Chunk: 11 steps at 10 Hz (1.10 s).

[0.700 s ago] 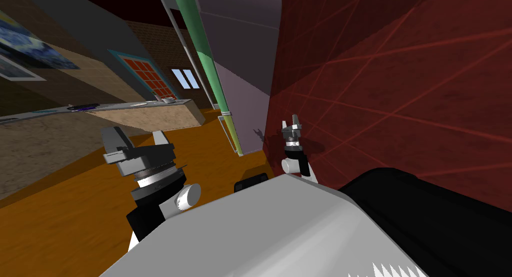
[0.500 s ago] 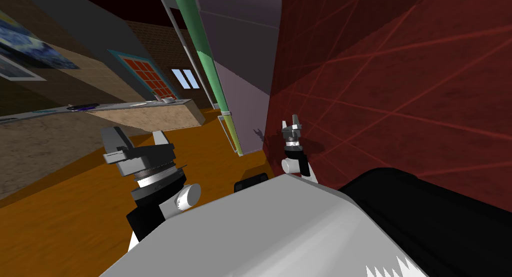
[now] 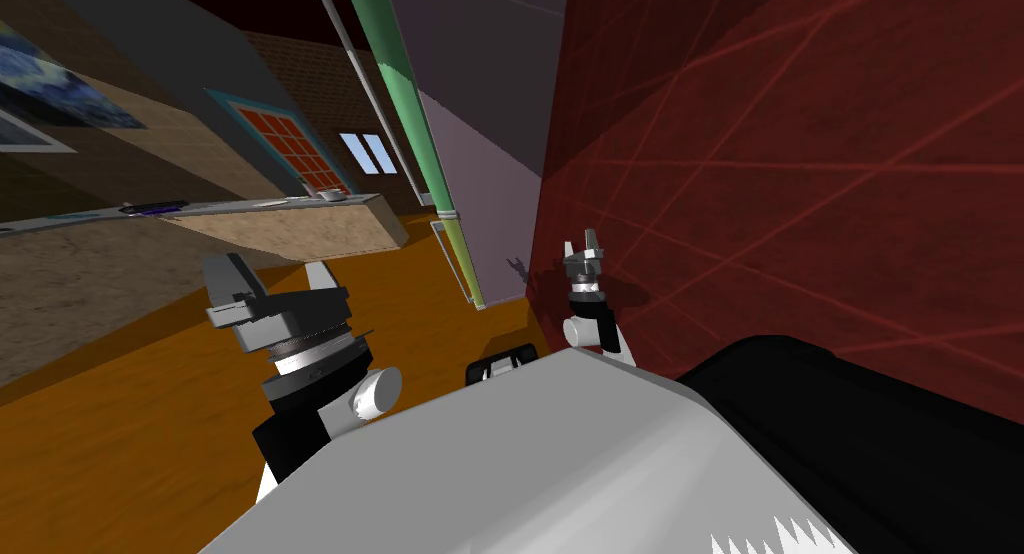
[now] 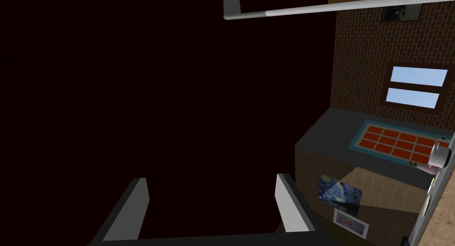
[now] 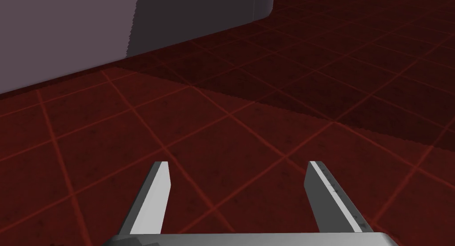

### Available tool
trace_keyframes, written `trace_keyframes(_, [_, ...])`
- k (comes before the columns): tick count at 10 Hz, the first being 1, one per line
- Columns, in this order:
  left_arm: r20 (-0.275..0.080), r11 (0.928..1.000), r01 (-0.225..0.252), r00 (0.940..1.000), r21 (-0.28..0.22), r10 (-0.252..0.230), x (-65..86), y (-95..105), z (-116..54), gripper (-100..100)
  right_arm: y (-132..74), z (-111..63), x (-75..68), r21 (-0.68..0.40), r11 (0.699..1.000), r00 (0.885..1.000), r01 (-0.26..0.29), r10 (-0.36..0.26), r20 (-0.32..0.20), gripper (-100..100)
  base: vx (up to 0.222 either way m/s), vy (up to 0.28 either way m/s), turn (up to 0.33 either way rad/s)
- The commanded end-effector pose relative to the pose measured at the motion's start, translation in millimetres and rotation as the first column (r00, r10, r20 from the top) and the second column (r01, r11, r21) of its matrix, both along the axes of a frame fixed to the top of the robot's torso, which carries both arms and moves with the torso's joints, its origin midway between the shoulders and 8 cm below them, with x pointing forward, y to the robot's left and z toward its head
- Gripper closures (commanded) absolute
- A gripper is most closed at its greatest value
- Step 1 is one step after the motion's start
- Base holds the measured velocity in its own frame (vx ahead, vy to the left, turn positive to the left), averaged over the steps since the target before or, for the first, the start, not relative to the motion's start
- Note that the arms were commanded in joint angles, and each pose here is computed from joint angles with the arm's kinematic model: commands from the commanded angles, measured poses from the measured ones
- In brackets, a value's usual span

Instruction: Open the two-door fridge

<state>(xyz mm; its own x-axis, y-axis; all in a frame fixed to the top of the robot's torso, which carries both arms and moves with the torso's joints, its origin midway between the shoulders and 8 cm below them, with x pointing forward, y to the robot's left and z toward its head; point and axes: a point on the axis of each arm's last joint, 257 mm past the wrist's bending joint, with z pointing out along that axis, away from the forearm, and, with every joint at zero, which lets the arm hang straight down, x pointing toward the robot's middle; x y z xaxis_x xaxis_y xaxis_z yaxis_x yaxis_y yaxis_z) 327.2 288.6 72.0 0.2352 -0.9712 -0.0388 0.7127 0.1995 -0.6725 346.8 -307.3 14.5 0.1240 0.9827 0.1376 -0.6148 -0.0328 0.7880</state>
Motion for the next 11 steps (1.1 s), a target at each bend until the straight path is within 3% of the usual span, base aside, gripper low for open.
trace_keyframes(1, [0.000,1.0000,0.000,1.0000,0.000,0.000,0.0,0.0,0.0,0,0.0,0.0,0.0,0.000,1.000,1.000,0.000,0.000,0.000,0,0.000,0.000,0.000])
trace_keyframes(2, [0.000,1.0000,0.000,1.0000,0.000,0.000,0.0,0.0,0.0,0,0.0,0.0,0.0,0.000,1.000,1.000,0.000,0.000,0.000,0,0.000,0.000,0.000])
trace_keyframes(3, [0.000,1.0000,0.000,1.0000,0.000,0.000,0.0,0.0,0.0,0,8.1,-1.1,5.1,-0.054,0.998,1.000,-0.020,0.019,-0.016,-100,0.014,0.013,-0.016])
trace_keyframes(7, [-0.001,1.0000,0.000,1.0000,0.000,0.000,0.1,0.0,-0.3,0,36.2,-9.9,26.6,-0.229,0.972,0.997,-0.053,0.038,-0.067,-100,0.035,0.047,-0.034])
trace_keyframes(11, [-0.001,1.0000,0.000,1.0000,0.000,0.000,0.1,0.0,-0.3,0,70.8,-21.5,55.1,-0.426,0.903,0.995,-0.049,0.006,-0.103,-100,0.063,0.095,-0.058])
